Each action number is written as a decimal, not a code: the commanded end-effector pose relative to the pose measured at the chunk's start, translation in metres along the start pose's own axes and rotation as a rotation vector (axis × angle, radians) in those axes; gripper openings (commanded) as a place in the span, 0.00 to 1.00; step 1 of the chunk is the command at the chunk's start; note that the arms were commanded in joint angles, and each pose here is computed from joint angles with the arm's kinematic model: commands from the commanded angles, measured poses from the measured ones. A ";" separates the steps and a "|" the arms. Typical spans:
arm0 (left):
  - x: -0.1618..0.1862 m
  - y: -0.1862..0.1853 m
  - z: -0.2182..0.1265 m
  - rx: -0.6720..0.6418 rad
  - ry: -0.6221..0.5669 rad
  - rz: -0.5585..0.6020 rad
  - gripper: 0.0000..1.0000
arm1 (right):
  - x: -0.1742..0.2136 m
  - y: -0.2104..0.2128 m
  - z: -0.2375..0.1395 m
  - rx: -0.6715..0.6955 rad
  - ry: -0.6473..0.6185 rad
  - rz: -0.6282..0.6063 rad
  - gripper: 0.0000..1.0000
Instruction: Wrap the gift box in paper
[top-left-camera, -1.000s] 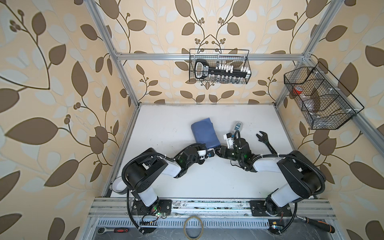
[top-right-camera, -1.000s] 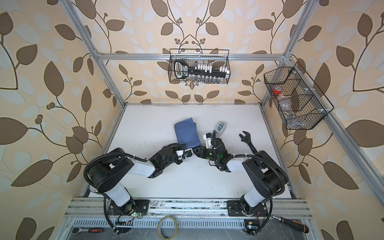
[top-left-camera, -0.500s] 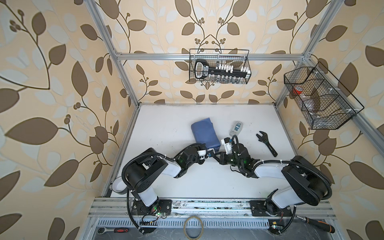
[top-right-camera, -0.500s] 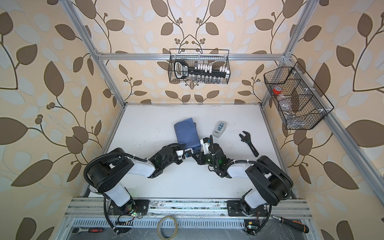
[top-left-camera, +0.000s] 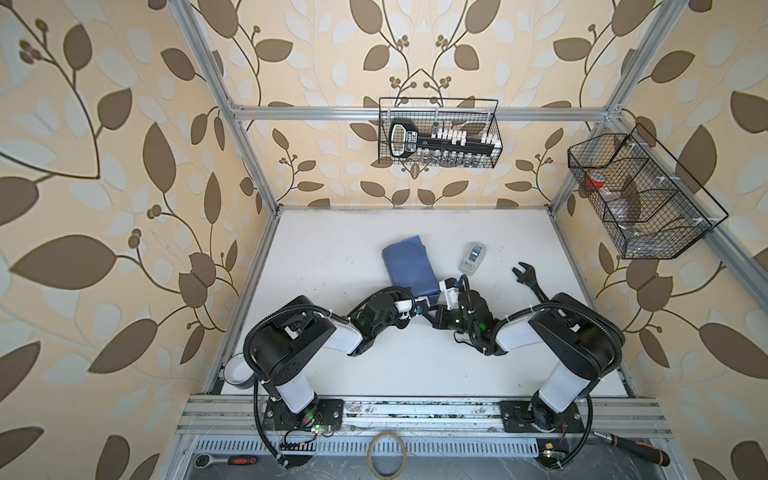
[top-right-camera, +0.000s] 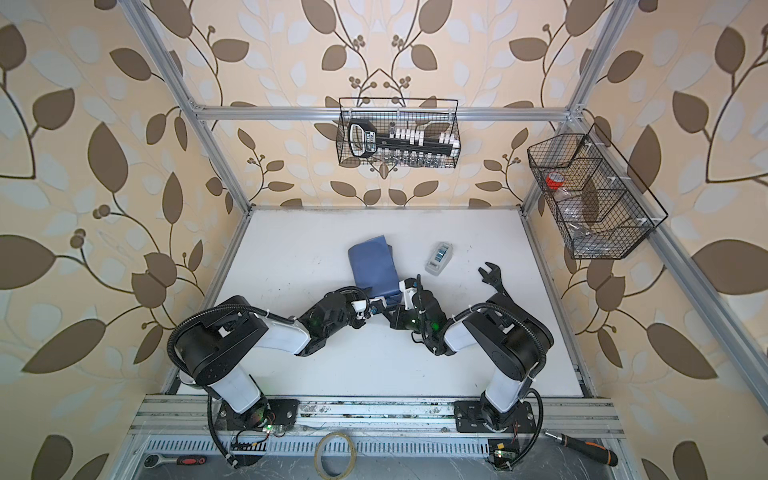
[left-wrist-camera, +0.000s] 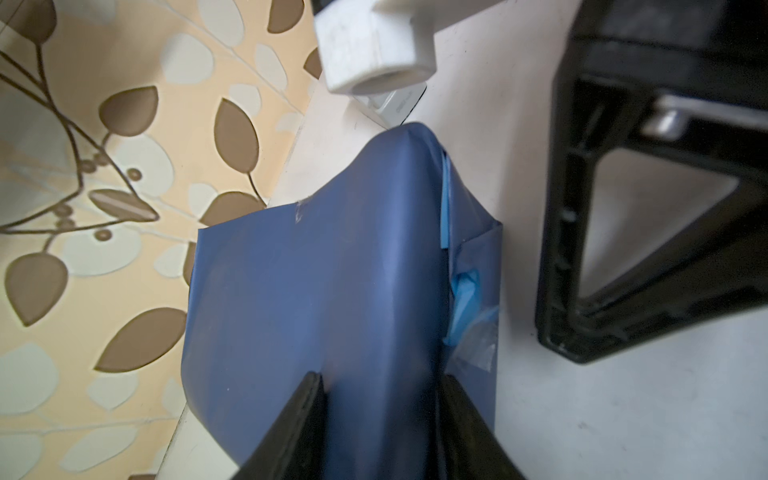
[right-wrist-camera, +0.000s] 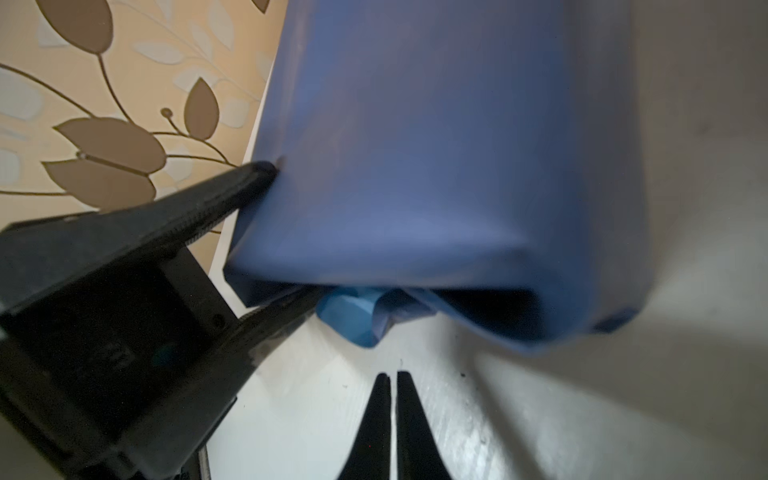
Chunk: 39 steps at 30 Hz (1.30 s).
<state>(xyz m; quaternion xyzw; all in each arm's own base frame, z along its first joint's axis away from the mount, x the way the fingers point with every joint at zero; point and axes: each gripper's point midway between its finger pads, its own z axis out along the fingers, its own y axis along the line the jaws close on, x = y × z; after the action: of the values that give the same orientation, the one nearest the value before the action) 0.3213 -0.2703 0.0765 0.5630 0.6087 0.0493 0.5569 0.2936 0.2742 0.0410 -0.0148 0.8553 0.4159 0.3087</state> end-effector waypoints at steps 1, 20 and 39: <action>0.041 -0.026 -0.002 0.101 0.143 0.012 0.44 | -0.020 0.016 0.007 -0.051 -0.070 0.011 0.08; 0.040 -0.026 -0.002 0.104 0.142 0.011 0.44 | -0.046 0.023 0.008 -0.060 -0.134 0.038 0.08; 0.040 -0.026 -0.002 0.105 0.143 0.009 0.44 | -0.060 0.042 -0.001 -0.102 -0.164 0.037 0.08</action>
<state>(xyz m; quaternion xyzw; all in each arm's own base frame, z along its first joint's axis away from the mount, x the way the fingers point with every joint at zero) 0.3237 -0.2688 0.0768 0.5606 0.6116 0.0503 0.5560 0.3195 0.2840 0.0805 0.0153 0.8227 0.4507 0.3461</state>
